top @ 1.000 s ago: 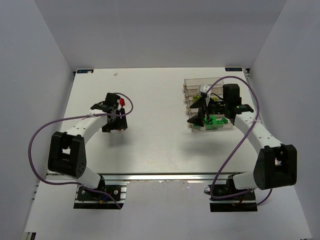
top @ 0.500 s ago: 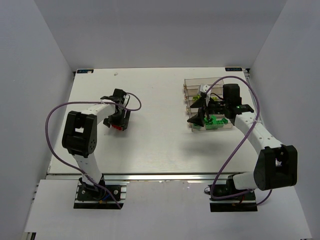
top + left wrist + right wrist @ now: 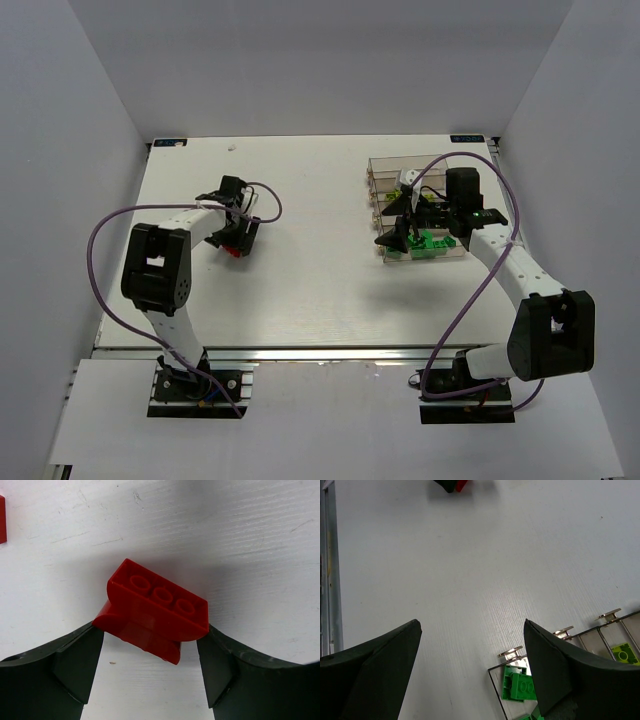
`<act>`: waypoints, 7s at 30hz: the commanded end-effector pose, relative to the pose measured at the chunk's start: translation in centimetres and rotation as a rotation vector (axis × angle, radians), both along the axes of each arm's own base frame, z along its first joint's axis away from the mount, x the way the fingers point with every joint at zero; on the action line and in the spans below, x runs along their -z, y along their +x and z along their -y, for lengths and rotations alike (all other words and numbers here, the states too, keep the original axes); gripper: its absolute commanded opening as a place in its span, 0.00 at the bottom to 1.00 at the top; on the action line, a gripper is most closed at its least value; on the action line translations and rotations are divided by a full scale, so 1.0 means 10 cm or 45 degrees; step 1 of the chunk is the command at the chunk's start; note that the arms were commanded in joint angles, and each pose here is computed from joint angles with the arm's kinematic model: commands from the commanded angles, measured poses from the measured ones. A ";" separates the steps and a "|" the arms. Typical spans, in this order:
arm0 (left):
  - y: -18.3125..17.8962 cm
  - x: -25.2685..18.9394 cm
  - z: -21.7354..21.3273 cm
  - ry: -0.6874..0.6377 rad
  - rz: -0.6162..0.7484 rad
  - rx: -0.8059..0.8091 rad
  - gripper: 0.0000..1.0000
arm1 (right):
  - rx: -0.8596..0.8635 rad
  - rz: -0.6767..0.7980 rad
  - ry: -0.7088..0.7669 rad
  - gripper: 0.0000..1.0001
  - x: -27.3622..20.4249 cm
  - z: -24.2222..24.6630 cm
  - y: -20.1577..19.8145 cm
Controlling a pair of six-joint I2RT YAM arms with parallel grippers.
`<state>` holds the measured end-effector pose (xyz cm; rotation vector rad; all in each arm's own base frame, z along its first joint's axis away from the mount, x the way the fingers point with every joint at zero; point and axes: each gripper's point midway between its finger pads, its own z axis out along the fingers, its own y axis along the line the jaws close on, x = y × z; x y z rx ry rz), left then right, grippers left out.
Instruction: Sort the legos into containers by color
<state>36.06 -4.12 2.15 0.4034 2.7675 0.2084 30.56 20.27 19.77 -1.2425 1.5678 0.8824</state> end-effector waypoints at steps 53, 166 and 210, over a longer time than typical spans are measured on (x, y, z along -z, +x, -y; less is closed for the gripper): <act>0.38 -0.15 0.24 -0.206 0.105 0.289 0.96 | 0.022 0.113 0.020 0.88 -0.30 -0.01 0.09; 0.06 -2.12 2.57 -1.867 0.291 -0.773 0.00 | 0.638 -0.383 0.270 0.00 -0.46 -1.33 0.34; 0.32 -2.24 3.00 -1.823 0.286 -0.369 0.00 | 1.358 -0.062 -0.005 0.03 0.26 1.22 3.10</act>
